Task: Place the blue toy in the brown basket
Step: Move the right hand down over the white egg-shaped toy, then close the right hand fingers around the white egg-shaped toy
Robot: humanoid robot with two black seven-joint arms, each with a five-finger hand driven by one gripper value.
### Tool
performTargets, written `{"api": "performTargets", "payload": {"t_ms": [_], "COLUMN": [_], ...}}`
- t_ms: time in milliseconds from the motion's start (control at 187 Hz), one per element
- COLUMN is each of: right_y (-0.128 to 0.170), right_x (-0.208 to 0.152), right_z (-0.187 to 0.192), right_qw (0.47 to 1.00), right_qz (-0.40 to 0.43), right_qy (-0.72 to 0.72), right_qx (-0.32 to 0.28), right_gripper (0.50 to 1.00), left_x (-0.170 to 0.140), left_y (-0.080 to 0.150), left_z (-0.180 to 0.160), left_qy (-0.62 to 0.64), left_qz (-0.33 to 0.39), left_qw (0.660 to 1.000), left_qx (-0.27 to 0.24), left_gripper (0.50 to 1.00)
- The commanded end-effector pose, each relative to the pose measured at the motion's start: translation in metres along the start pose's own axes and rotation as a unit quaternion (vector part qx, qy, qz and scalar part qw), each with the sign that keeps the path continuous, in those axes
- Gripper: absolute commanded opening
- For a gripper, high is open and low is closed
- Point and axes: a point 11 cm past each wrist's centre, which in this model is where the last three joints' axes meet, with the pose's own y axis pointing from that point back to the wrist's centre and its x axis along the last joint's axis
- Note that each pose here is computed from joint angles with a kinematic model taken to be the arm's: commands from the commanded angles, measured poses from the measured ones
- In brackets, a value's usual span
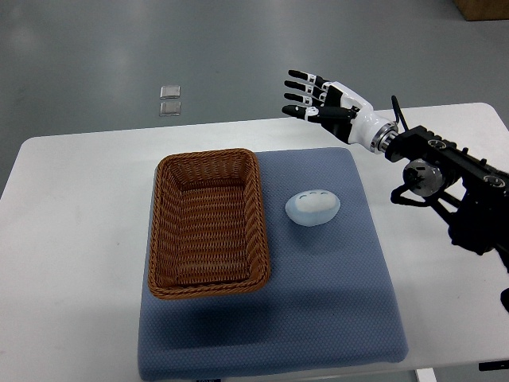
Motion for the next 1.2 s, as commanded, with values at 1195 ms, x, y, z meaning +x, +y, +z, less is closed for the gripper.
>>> {"api": "performTargets", "payload": {"t_ms": [1195], "right_y": [0.017], "right_x": [-0.056], "right_z": [-0.005], "right_qw": [0.774], "right_qz": [-0.186], "right_qy": [0.509], "right_qx": [-0.326], "right_gripper": [0.868], "left_x": [0.0], "left_y": [0.0], "left_z": [0.001], "left_qy": [-0.001], "left_qz": [0.001], "left_qw": [1.0], "left_qx": [-0.001], "left_gripper": [1.0]}}
